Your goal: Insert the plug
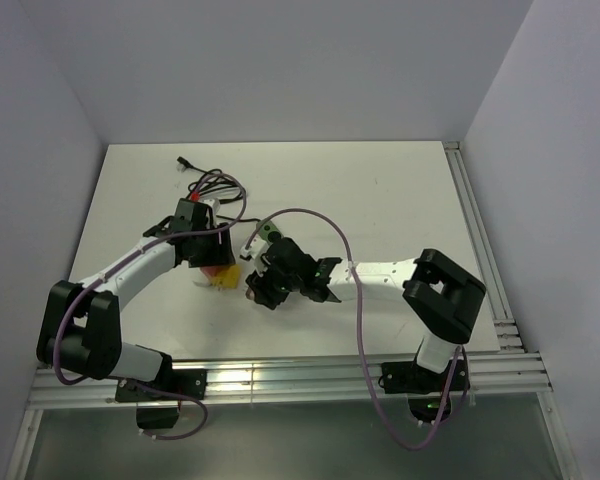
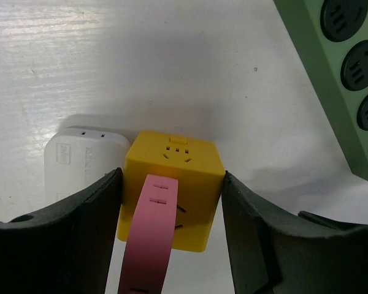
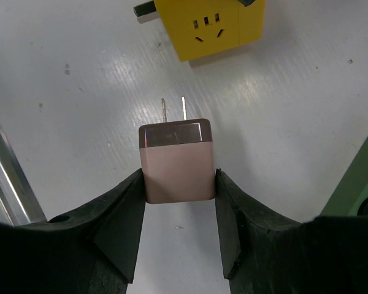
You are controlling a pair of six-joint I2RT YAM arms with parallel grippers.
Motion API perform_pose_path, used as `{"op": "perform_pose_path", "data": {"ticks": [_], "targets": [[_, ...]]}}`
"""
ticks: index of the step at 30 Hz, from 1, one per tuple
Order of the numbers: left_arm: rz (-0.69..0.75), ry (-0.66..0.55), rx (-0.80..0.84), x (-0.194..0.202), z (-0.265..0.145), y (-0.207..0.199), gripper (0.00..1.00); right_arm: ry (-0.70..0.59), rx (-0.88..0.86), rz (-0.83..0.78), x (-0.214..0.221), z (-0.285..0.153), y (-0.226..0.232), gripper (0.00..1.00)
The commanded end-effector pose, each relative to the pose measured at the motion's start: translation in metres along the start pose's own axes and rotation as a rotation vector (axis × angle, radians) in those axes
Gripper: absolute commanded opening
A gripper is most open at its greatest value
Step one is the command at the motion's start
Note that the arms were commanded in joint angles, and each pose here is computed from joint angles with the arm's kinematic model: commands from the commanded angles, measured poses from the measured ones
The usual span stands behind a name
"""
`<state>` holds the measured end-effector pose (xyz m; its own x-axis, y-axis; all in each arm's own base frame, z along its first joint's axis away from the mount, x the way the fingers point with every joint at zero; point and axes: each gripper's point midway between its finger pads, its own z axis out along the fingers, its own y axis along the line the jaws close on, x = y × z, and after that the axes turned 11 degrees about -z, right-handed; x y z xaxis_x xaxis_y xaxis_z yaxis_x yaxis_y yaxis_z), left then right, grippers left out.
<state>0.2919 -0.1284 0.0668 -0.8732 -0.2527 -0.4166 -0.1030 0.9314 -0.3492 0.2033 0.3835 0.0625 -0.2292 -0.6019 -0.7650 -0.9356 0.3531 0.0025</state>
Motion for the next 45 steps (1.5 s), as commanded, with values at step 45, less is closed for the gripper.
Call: {"op": "perform_pose_path", "data": {"ticks": [45], "targets": [[0.050,0.010,0.112,0.005,0.001,-0.019,0.00,-0.081,0.130,-0.171,-0.050,0.007,-0.037,0.00]]}}
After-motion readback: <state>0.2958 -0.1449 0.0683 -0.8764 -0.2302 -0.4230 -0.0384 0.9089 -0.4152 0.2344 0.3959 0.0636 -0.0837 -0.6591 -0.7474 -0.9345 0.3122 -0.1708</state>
